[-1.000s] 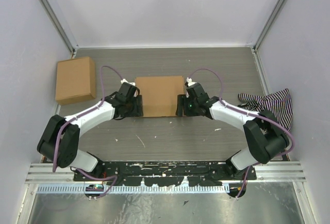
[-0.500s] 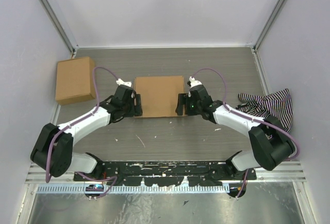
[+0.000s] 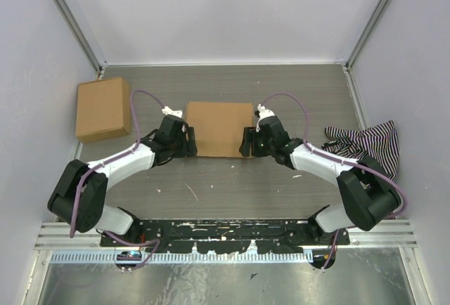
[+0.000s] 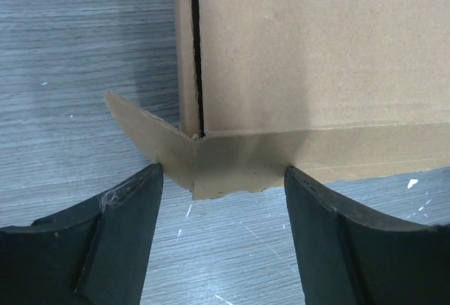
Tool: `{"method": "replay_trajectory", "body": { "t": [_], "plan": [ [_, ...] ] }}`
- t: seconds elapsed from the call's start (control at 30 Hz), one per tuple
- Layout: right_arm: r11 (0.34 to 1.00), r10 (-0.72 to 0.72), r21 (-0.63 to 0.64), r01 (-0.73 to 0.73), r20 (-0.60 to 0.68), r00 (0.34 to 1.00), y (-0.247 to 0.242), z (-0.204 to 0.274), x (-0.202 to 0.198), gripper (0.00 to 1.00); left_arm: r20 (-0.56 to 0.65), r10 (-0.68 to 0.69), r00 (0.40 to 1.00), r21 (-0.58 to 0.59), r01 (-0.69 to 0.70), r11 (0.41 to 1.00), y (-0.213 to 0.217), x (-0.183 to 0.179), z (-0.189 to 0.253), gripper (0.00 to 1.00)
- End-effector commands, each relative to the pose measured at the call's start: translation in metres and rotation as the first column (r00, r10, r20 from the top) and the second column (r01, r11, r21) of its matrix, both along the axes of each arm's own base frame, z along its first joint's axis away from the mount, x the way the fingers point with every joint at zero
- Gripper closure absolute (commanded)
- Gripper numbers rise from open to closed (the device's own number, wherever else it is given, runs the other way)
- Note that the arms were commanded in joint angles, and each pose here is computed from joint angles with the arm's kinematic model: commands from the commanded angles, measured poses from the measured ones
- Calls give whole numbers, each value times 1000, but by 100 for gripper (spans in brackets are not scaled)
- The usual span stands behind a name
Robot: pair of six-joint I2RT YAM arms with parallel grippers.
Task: Fold the paper box
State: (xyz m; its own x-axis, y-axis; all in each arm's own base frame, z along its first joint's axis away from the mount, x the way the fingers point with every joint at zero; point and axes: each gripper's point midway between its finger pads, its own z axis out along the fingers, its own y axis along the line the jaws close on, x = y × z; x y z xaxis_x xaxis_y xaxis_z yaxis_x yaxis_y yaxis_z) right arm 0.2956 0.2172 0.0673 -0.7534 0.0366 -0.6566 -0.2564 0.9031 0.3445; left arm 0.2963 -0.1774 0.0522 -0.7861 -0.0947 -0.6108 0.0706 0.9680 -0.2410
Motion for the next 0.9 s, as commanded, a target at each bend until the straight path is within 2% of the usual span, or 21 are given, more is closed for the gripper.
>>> {"method": "replay_trajectory", "body": {
  "t": [0.0, 0.17, 0.43, 0.6, 0.7, 0.87],
  "plan": [
    [999, 26, 44, -27, 41, 999, 9, 10, 5, 34, 5, -15, 1000, -37, 15, 999, -8, 1, 1, 25],
    [998, 24, 53, -28, 62, 998, 6, 21, 2, 42, 26, -29, 999, -58, 30, 998, -8, -5, 14, 32],
    [995, 49, 80, -56, 82, 995, 10, 41, -1, 61, 59, -68, 996, -124, 75, 989, -17, -11, 41, 52],
    [997, 40, 65, -42, 41, 998, 9, 51, -3, 62, -4, -76, 997, -103, 75, 992, -15, -19, 50, 53],
    [999, 32, 29, -31, -24, 999, 6, 51, -6, 59, -75, -72, 995, -52, 68, 996, -8, -25, 48, 50],
    [999, 40, 20, -38, -120, 992, 10, 43, -13, 59, -132, -71, 989, -22, 68, 997, -4, -32, 46, 47]
  ]
}}
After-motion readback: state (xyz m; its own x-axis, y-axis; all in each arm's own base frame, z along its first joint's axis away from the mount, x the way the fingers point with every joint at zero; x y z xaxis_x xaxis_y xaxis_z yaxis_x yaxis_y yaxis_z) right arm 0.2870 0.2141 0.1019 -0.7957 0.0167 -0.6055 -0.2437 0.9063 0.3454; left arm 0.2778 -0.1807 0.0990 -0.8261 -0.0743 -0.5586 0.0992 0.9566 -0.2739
